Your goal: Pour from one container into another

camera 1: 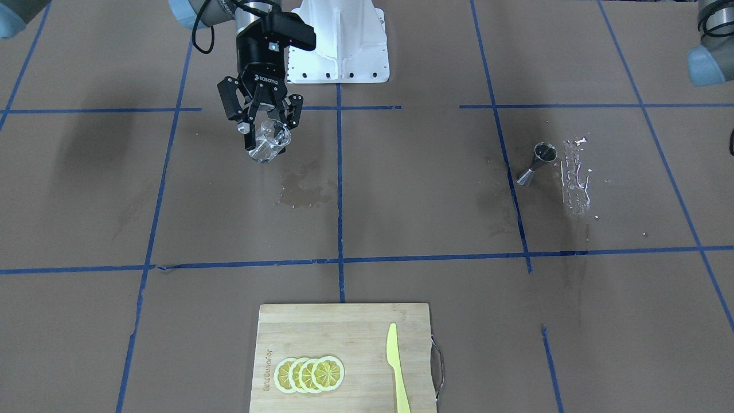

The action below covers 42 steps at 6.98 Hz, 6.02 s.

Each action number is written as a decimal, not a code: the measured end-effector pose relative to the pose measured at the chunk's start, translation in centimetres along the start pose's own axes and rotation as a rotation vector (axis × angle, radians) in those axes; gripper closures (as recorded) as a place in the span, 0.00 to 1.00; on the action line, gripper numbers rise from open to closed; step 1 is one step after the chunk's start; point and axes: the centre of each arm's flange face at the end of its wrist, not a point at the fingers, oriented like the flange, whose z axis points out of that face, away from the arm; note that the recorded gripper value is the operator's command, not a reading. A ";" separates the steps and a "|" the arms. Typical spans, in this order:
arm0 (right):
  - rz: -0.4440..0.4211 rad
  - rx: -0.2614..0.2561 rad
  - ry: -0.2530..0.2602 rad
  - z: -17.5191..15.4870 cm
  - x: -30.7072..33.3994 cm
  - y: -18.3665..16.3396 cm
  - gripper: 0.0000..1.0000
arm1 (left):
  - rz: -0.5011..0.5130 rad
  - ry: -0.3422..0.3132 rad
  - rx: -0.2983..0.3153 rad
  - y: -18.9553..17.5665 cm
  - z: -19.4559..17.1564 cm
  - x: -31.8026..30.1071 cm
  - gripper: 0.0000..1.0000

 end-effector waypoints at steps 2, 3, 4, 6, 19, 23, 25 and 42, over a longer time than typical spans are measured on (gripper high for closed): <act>0.005 -0.002 0.000 0.0 0.0 0.1 1.00 | -0.092 0.000 -0.146 2.6 -0.1 -5.2 0.00; 0.007 -0.002 0.000 0.1 0.0 0.1 1.00 | -0.115 0.004 -0.267 4.2 0.9 -6.5 0.00; 0.006 -0.003 0.000 0.1 0.0 0.2 1.00 | -0.110 0.033 -0.396 4.4 2.2 -7.6 0.00; 0.003 -0.005 0.001 0.1 0.0 0.5 1.00 | -0.158 0.213 -0.636 3.4 4.5 -8.2 0.00; 0.316 -0.031 -0.050 0.3 4.6 9.6 1.00 | -0.646 0.510 -0.628 7.8 2.9 -2.8 0.00; 0.649 -0.112 -0.046 0.0 9.6 20.9 1.00 | -0.645 0.509 -0.626 7.7 2.9 -2.8 0.00; 0.706 -0.136 -0.002 0.0 9.9 25.6 1.00 | -0.645 0.512 -0.624 7.6 2.9 -2.8 0.00; 0.751 -0.036 0.055 -1.2 3.4 37.7 0.00 | -0.642 0.511 -0.625 7.8 2.9 -2.8 0.00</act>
